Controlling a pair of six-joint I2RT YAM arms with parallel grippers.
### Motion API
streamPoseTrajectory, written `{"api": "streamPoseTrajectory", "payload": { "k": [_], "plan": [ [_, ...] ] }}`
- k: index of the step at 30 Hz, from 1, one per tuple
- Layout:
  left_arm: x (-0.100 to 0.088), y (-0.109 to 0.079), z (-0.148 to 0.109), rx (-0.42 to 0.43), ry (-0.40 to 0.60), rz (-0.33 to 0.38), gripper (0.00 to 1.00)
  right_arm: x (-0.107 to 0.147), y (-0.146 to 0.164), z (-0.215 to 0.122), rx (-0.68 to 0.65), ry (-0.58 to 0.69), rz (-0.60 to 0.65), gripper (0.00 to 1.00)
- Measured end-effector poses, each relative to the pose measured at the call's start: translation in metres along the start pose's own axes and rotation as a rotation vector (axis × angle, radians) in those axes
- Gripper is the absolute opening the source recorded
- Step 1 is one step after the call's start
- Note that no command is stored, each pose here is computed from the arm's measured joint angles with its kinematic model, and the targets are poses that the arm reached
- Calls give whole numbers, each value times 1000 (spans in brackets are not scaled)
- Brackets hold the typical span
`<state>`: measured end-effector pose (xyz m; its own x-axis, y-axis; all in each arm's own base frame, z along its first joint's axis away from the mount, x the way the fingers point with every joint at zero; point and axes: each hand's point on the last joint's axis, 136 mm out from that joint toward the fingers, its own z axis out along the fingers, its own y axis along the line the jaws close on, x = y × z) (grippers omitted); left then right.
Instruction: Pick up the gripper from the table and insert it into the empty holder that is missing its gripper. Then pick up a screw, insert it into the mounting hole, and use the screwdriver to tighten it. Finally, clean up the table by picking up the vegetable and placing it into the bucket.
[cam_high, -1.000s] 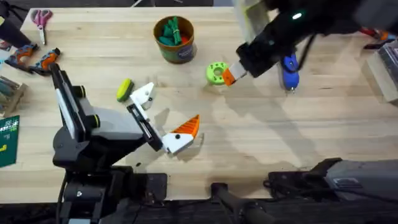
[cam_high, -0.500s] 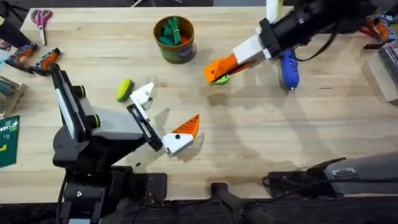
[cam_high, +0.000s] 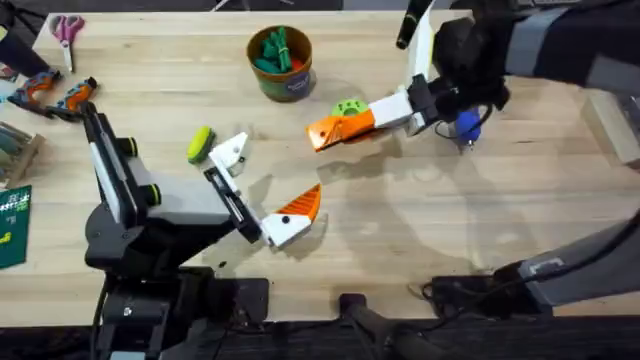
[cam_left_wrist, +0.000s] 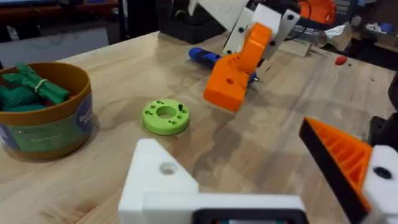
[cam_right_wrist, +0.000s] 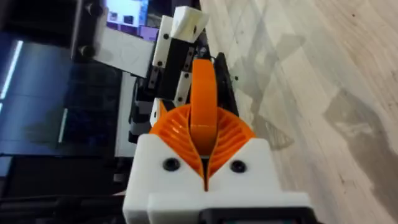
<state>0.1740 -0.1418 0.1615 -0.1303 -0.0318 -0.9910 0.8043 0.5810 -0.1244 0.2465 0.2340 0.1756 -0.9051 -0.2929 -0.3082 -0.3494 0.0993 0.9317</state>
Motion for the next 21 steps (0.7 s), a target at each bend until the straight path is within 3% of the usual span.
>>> {"api": "streamPoseTrajectory", "payload": {
  "k": [10,21],
  "plan": [
    [0,0,0,0,0,0,985,-16,-6,25,-149,13,82,13],
    [0,0,0,0,0,0,985,-8,-8,57,-132,107,188,13]
  ]
}}
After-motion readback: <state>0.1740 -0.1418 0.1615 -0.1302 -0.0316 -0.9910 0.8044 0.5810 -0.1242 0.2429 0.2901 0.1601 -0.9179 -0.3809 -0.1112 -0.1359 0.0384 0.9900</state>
